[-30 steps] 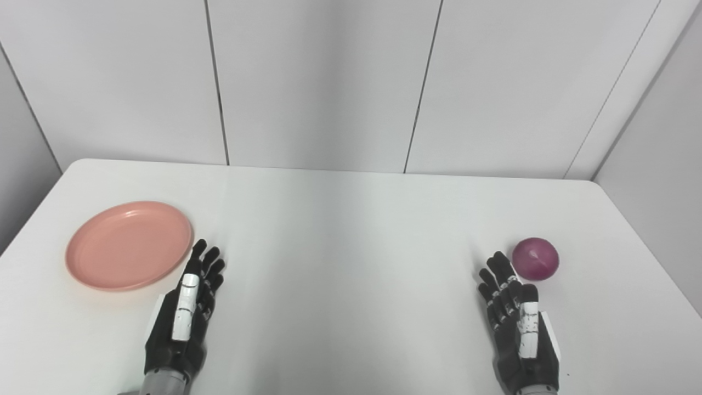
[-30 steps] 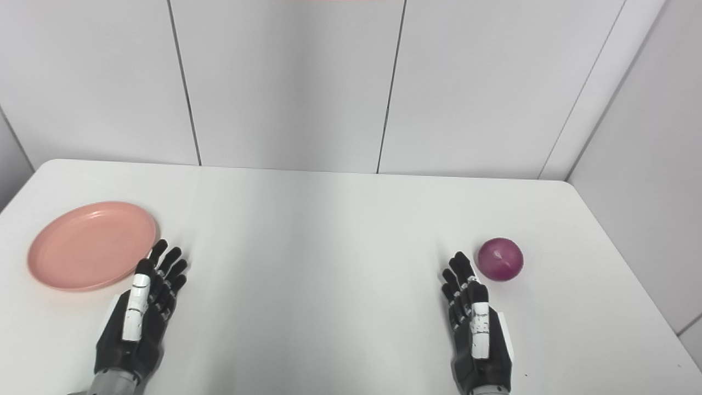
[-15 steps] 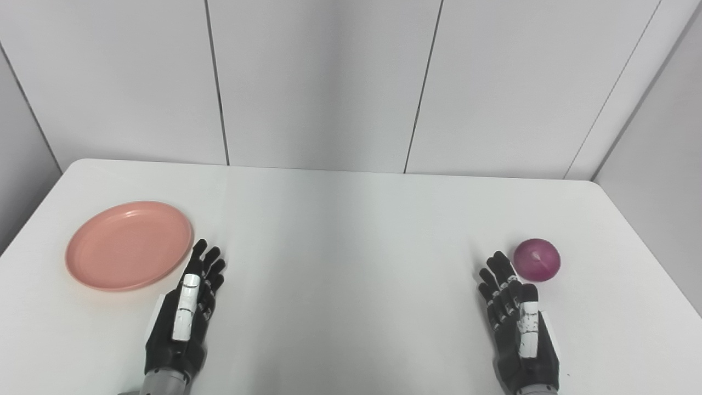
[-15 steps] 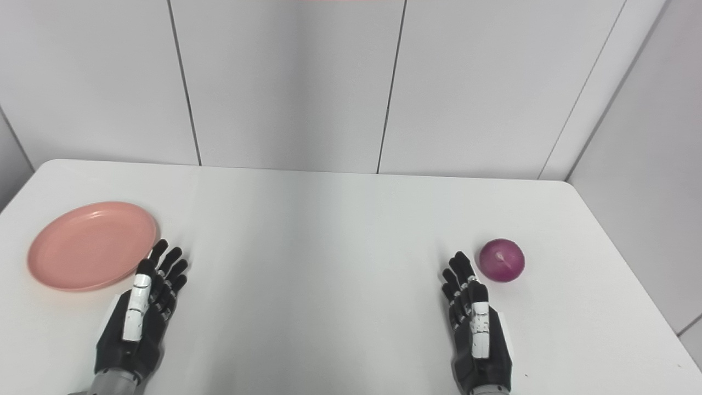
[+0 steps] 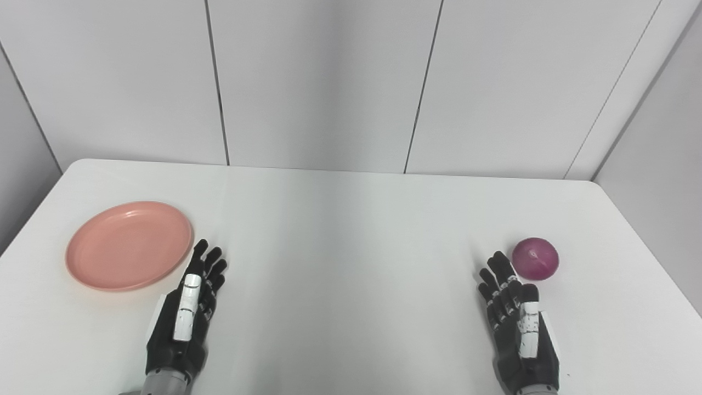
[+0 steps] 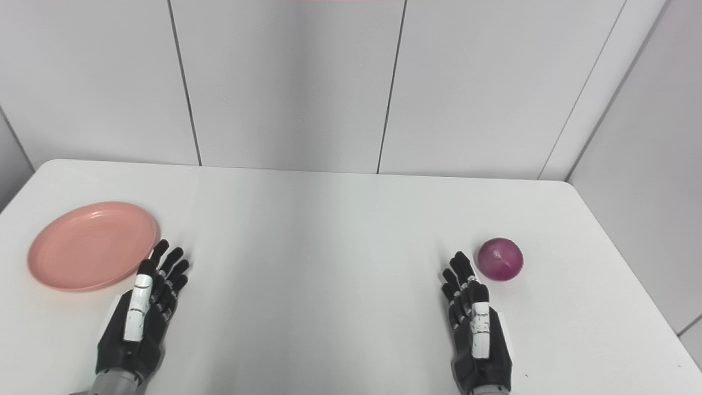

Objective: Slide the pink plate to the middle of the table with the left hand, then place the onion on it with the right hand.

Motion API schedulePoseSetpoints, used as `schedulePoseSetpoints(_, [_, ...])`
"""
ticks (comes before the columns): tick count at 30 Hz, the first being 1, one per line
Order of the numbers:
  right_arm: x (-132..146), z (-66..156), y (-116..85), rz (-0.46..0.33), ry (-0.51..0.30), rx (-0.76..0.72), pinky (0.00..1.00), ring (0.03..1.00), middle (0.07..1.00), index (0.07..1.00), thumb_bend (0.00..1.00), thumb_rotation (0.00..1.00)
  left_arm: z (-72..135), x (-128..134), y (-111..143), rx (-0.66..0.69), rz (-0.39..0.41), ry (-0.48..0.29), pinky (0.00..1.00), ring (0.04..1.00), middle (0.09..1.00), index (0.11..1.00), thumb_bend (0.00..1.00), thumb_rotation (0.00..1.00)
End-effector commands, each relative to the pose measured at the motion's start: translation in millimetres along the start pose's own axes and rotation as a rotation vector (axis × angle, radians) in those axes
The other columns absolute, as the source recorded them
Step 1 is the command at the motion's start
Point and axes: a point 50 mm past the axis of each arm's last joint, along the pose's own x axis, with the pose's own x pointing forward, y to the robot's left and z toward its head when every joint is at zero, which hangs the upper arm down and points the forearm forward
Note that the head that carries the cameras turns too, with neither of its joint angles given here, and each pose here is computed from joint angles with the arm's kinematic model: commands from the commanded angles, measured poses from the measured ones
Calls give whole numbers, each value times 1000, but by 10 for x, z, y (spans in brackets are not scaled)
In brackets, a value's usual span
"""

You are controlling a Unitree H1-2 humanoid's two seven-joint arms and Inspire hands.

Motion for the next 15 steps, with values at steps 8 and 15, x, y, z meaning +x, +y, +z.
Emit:
schedulePoseSetpoints(8, [-200, -311, -410, -51, 127, -7, 982, 962, 961, 953, 927, 888, -358, -346, -126, -30, 86, 113, 967, 938, 949, 958, 676, 880])
schedulePoseSetpoints(15, [-224, -350, -578, -51, 130, 2, 983, 959, 954, 950, 898, 893, -432, -341, -238, -22, 86, 98, 967, 937, 945, 959, 686, 883])
